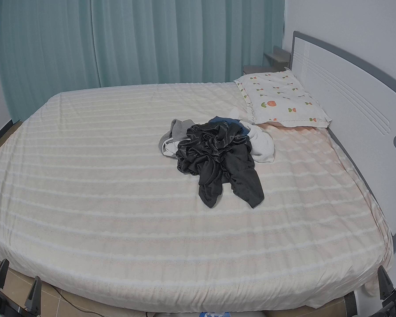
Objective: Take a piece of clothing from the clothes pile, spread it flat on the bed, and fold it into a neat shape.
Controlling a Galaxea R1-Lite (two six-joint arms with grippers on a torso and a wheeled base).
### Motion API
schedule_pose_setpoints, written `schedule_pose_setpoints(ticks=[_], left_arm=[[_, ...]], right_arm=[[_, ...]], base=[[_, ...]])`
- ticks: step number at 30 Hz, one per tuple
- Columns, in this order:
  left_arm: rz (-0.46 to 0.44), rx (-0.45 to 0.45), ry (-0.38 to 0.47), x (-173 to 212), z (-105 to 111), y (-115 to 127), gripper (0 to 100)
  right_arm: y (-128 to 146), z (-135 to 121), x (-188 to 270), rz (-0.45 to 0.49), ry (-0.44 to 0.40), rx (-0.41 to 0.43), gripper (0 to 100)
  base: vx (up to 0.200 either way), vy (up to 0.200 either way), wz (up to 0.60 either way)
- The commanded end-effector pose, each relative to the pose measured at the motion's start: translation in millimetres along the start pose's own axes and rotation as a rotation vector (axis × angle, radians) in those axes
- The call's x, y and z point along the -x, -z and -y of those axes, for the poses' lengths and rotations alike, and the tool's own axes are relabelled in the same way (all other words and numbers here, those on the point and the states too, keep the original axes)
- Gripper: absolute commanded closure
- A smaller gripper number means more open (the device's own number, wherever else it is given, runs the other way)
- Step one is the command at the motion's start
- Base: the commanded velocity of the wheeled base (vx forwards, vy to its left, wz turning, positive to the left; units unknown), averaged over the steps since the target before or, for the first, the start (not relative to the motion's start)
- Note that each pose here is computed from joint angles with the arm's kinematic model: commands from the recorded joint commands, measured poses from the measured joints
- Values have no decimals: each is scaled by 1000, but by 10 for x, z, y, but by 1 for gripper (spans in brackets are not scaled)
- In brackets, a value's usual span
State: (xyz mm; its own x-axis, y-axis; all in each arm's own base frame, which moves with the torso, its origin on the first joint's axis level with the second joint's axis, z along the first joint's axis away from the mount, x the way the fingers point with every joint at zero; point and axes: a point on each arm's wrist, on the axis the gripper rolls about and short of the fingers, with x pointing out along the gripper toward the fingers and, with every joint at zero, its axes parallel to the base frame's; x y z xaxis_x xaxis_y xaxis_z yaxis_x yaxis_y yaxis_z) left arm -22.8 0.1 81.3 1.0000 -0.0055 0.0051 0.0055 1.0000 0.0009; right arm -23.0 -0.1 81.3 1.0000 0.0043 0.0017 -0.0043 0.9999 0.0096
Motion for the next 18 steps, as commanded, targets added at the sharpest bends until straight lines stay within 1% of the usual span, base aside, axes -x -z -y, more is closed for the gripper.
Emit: schedule_pose_setpoints(ticks=[1, 3, 4, 5, 6, 7, 8, 9, 11, 12, 14, 15, 16, 17, 18], left_arm=[[-8, -1, 5, -6, 1, 50, 0], [-7, -1, 7, -5, 2, 50, 0], [-5, -4, 11, -5, 3, 49, 0], [-5, -8, 16, -5, 4, 49, 0], [-6, -13, 22, -6, 5, 48, 0], [-6, -16, 25, -6, 5, 48, 0], [-6, -16, 25, -6, 5, 48, 0], [-6, -16, 24, -6, 6, 48, 0], [-6, -17, 25, -6, 5, 48, 0], [-6, -17, 25, -6, 5, 48, 0], [-6, -19, 25, -5, 5, 50, 0], [-6, -19, 24, -5, 6, 50, 0], [-6, -19, 25, -5, 5, 50, 0], [-6, -22, 24, -5, 5, 50, 0], [-6, -22, 25, -5, 5, 50, 0]], right_arm=[[-967, -4, 40, 124, -50, -120, 0], [-1048, -10, -31, 88, -61, -126, 0], [-1107, -17, -176, 18, -83, -90, 0], [-1084, -27, -326, -61, -104, -67, 0], [-1058, -38, -450, -131, -119, -64, 0], [-1018, -54, -613, -215, -132, -68, 0], [-1018, -54, -613, -215, -132, -68, 0], [-973, -94, -870, -314, -158, -90, 0], [-919, -172, -1223, -404, -181, -140, 0], [-877, -221, -1427, -437, -186, -169, 0], [-784, -285, -1737, -475, -184, -185, 0], [-674, -326, -1963, -508, -181, -184, 0], [-647, -334, -2011, -515, -179, -184, 0], [-532, -377, -2253, -525, -171, -180, 0], [-474, -400, -2392, -520, -166, -183, 0]], base=[[0, 0, 0], [0, 0, 0], [0, 0, 0], [0, 0, 0], [0, 0, 0], [0, 0, 0], [0, 0, 0], [0, 0, 0], [0, 0, 0], [0, 0, 0], [0, 0, 0], [0, 0, 0], [0, 0, 0], [0, 0, 0], [0, 0, 0]])
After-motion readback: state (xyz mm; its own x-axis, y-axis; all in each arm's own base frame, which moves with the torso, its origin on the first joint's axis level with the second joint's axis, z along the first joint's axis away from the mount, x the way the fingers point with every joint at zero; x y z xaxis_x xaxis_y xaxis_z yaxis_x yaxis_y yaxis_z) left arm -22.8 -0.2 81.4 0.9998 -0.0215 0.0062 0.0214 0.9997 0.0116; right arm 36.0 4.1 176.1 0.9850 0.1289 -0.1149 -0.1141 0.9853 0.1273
